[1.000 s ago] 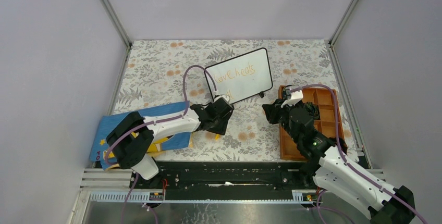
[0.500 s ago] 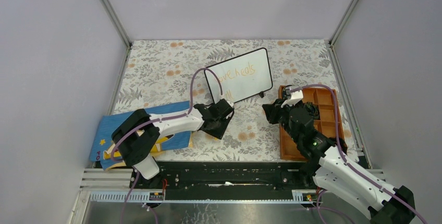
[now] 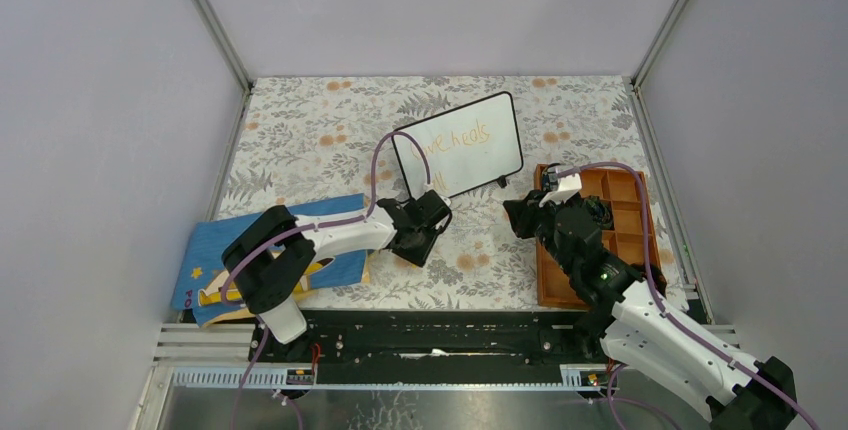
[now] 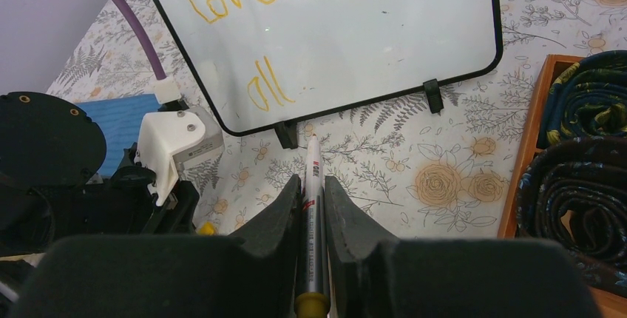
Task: Write a sentence on the whiteboard
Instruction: Close the whiteboard marker at the center of the board.
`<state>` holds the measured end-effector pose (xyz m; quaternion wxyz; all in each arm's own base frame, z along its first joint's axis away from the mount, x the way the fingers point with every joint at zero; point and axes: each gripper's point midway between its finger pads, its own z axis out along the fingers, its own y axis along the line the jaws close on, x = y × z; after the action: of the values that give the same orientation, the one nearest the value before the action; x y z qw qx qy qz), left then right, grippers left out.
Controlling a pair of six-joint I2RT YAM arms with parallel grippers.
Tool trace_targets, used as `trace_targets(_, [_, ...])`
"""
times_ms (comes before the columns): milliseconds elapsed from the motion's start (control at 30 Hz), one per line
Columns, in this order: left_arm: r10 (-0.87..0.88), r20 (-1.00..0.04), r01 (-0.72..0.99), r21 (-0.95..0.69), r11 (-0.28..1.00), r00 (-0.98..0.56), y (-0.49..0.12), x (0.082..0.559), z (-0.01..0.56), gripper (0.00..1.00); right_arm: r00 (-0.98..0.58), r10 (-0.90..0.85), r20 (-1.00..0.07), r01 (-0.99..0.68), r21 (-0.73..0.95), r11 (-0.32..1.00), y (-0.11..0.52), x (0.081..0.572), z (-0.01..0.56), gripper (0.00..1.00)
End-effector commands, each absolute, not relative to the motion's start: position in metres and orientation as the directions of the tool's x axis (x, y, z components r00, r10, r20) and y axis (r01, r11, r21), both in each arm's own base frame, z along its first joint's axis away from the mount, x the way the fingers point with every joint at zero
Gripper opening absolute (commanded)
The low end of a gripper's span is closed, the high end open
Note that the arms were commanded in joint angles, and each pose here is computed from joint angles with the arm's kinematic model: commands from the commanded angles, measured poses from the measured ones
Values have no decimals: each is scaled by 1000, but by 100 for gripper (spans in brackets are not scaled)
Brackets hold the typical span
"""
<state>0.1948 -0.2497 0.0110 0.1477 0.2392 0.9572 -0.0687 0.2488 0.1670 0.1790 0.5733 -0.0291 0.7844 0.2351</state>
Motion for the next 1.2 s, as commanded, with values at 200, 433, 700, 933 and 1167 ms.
trace_targets(200, [452,-298,489,-57,871,-841,-251,197,3,35,-296,259,-919,-301,347,888,162,253,191,0])
trace_targets(433, [447,-305,489,-76,869,-841,-257,198,6,36,-296,260,-919,-302,348,887,163,253,192,0])
trace_targets(700, [452,-284,491,-81,867,-845,-254,193,0,28,-298,259,-919,-300,347,888,161,252,191,0])
trace_targets(933, [456,-277,493,-82,866,-846,-252,191,-1,9,-297,260,-919,-300,349,888,161,252,192,0])
trace_targets(1167, [382,-350,442,-108,891,-856,-255,203,16,0,-294,259,-920,-302,346,888,161,251,194,0])
